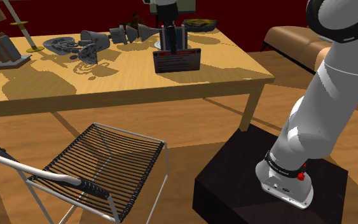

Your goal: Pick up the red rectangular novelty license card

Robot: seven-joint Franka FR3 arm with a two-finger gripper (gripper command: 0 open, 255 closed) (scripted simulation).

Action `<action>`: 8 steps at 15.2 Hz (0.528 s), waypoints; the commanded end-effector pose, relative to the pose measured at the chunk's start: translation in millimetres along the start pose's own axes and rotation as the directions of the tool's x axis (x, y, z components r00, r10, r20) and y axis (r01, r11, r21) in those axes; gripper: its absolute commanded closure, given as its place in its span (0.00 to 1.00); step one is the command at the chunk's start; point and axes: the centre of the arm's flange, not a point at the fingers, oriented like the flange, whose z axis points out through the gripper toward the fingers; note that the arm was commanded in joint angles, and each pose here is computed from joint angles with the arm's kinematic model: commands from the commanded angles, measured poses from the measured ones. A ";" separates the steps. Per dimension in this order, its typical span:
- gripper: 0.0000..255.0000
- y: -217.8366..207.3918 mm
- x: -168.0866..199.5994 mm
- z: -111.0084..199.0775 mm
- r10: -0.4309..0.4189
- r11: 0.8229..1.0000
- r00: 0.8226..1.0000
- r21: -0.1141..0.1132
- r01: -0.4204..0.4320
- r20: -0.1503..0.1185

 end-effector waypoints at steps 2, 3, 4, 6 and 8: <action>1.00 0.9 -0.1 3.5 0.001 1.000 1.000 0.002 -0.001 0.002; 1.00 1.2 -0.2 3.4 0.001 1.000 1.000 0.002 -0.001 0.002; 1.00 1.7 0.4 3.4 0.001 1.000 1.000 0.002 -0.001 0.002; 1.00 2.0 0.9 3.0 0.001 1.000 1.000 0.002 -0.001 0.002; 1.00 1.8 1.1 2.9 0.001 1.000 1.000 0.002 -0.001 0.002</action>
